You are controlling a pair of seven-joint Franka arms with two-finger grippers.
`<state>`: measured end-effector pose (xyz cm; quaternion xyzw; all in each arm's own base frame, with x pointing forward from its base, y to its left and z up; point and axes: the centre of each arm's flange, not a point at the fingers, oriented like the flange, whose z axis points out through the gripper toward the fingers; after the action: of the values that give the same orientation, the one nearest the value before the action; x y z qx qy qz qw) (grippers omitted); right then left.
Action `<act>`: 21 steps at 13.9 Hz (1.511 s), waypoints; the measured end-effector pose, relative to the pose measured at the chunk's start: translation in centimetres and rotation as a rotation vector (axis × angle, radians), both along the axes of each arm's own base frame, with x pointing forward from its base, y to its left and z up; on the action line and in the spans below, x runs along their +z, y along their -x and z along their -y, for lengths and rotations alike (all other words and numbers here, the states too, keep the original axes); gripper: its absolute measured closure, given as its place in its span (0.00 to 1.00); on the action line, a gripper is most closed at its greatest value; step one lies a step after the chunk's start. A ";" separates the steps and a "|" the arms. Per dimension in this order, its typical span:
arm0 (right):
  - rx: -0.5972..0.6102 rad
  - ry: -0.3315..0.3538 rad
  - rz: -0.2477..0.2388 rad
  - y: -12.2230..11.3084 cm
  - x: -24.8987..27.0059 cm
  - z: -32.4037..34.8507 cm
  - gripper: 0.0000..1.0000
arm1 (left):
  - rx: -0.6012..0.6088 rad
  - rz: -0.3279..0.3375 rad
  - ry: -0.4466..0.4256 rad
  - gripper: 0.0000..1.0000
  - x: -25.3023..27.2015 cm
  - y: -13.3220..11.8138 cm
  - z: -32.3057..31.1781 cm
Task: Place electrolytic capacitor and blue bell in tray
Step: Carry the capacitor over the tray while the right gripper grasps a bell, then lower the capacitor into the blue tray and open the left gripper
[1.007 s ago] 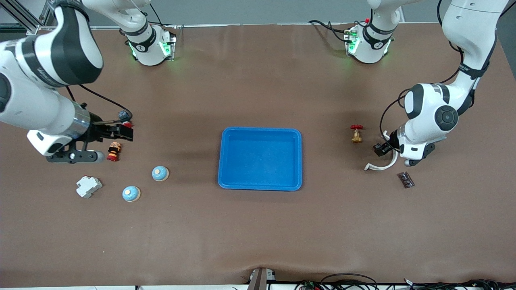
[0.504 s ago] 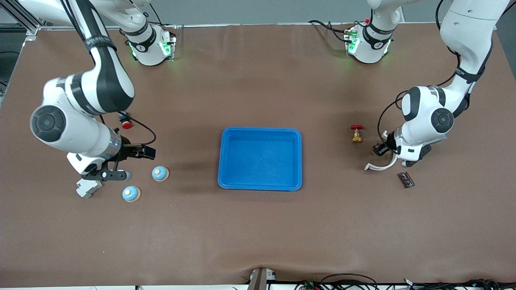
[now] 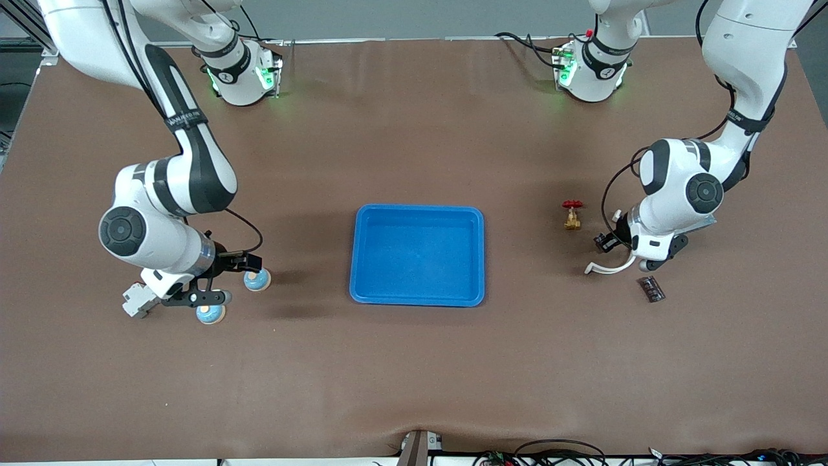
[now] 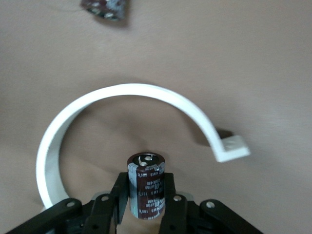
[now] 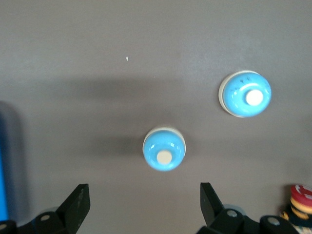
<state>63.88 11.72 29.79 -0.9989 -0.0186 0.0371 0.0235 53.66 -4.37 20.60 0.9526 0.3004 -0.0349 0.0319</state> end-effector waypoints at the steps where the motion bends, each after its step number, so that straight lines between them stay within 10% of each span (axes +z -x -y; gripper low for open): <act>1: 0.007 -0.002 0.010 0.1 -1.5 0.1 0.00 | 0.004 0.010 0.001 0.67 0.7 -0.2 1.0; 10: 0.011 -0.001 0.008 0.5 -8.9 0.5 0.00 | 0.076 -0.012 -0.003 0.67 9.1 -0.1 17.9; 14: 0.006 -0.002 0.014 0.5 -10.6 0.7 0.00 | 0.123 -0.047 0.007 0.67 8.1 3.2 28.1; 21: -0.006 -0.002 0.017 0.5 -12.5 1.4 0.00 | 0.173 -0.102 0.042 0.67 3.8 1.9 34.7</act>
<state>63.37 10.35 17.29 -0.9992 -0.0157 0.0284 0.0246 51.74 -39.06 24.42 0.9192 0.3820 -0.0870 0.0395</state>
